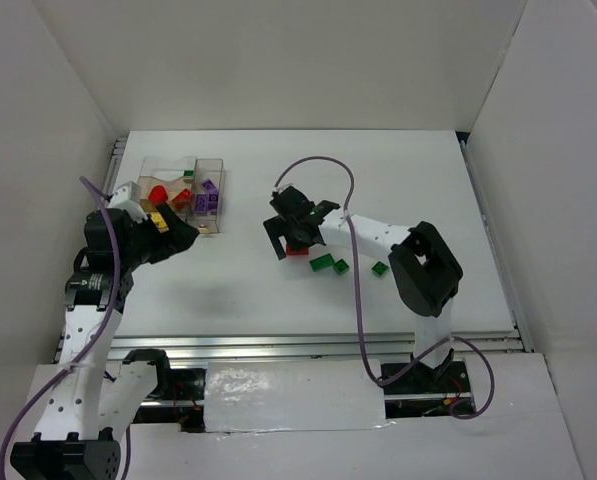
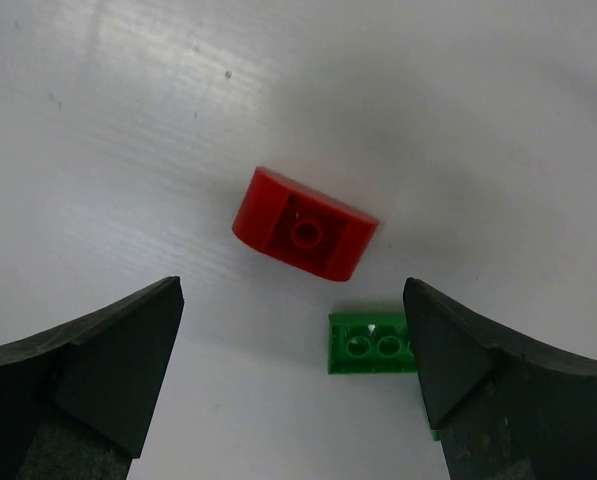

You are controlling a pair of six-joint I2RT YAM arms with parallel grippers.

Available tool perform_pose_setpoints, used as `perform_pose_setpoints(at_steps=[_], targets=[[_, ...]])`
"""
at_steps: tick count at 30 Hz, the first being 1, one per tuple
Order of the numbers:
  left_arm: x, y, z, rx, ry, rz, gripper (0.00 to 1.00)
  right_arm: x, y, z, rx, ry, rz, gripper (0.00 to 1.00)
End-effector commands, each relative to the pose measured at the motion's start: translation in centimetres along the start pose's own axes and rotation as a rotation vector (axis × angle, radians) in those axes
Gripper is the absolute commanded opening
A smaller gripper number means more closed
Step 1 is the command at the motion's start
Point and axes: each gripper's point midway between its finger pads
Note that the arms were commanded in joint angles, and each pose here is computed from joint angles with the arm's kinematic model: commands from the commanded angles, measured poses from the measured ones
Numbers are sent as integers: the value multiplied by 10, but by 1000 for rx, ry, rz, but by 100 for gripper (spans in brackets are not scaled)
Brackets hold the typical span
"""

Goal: Sort the legos into containers by color

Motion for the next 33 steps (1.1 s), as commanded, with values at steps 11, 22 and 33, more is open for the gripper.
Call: perform_pose_setpoints(at_steps=[11, 22, 33], targets=[[5, -18, 43, -149, 105, 193, 99, -24, -4, 4, 647, 102, -126, 94], [4, -19, 43, -152, 109, 200, 99, -39, 6, 2, 675, 80, -187, 40], [3, -19, 43, -144, 110, 200, 100, 4, 18, -54, 427, -150, -190, 0]])
Point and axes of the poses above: each gripper's point midway between its finger pads, its own x axis back along the fingers, its own y axis along the line the jaws close on, z = x × y, and after that the axes turned 4 degrees about -x, right-handed
